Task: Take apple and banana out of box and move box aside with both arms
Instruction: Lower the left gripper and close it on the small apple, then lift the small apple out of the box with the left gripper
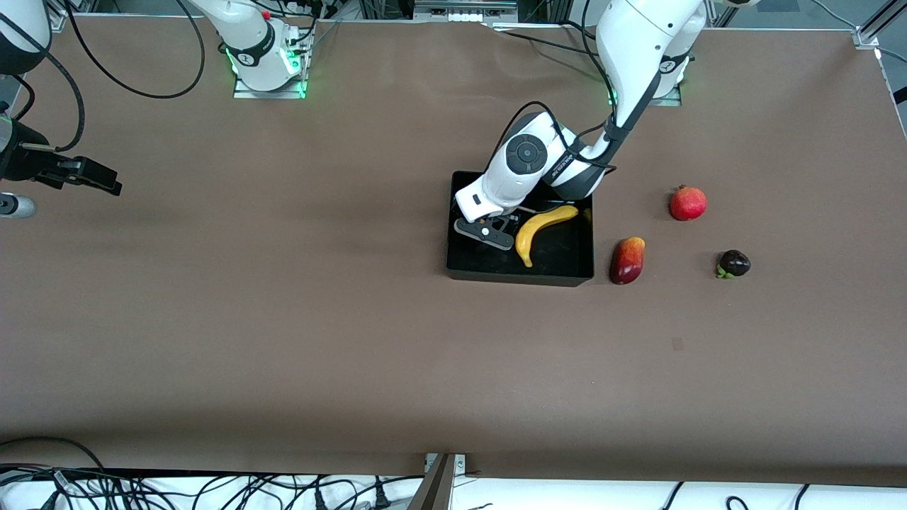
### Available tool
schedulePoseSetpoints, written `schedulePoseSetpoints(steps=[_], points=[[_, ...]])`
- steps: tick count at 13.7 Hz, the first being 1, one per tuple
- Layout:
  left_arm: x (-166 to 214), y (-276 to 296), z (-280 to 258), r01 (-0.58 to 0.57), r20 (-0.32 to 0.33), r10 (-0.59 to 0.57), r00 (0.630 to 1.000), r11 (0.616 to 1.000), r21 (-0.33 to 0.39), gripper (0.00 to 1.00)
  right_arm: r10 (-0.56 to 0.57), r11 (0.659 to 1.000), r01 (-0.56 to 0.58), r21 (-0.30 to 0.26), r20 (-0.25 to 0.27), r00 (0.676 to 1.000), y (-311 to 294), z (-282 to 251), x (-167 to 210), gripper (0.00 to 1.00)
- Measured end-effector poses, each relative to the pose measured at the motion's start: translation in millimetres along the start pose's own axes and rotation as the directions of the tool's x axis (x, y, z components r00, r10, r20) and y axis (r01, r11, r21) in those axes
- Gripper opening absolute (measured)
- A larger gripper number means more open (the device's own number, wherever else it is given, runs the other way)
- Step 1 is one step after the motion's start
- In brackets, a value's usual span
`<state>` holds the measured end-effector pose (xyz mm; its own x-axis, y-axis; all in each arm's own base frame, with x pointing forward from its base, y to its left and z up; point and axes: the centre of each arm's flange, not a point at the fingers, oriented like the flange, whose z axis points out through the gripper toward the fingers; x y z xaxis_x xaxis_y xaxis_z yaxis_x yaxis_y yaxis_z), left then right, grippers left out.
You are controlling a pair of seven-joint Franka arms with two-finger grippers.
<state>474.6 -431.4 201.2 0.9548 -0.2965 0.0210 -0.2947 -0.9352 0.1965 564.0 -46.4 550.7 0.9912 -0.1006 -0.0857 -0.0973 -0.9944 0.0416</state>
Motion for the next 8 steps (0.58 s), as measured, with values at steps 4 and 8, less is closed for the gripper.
schedulePoseSetpoints(steps=[4,8], points=[[2.1,1.0,-2.5,-0.054,-0.020,0.054,0.998,0.998,0.031,0.71,0.000,1.000,0.000,0.000,0.000,1.000,0.0,0.0,0.0,1.00],[19.7,-14.1,-50.9,-0.026,-0.023,0.027,0.999,0.998,0.063,0.71,0.000,1.000,0.000,0.000,0.001,1.000,0.0,0.1,-0.1,1.00]])
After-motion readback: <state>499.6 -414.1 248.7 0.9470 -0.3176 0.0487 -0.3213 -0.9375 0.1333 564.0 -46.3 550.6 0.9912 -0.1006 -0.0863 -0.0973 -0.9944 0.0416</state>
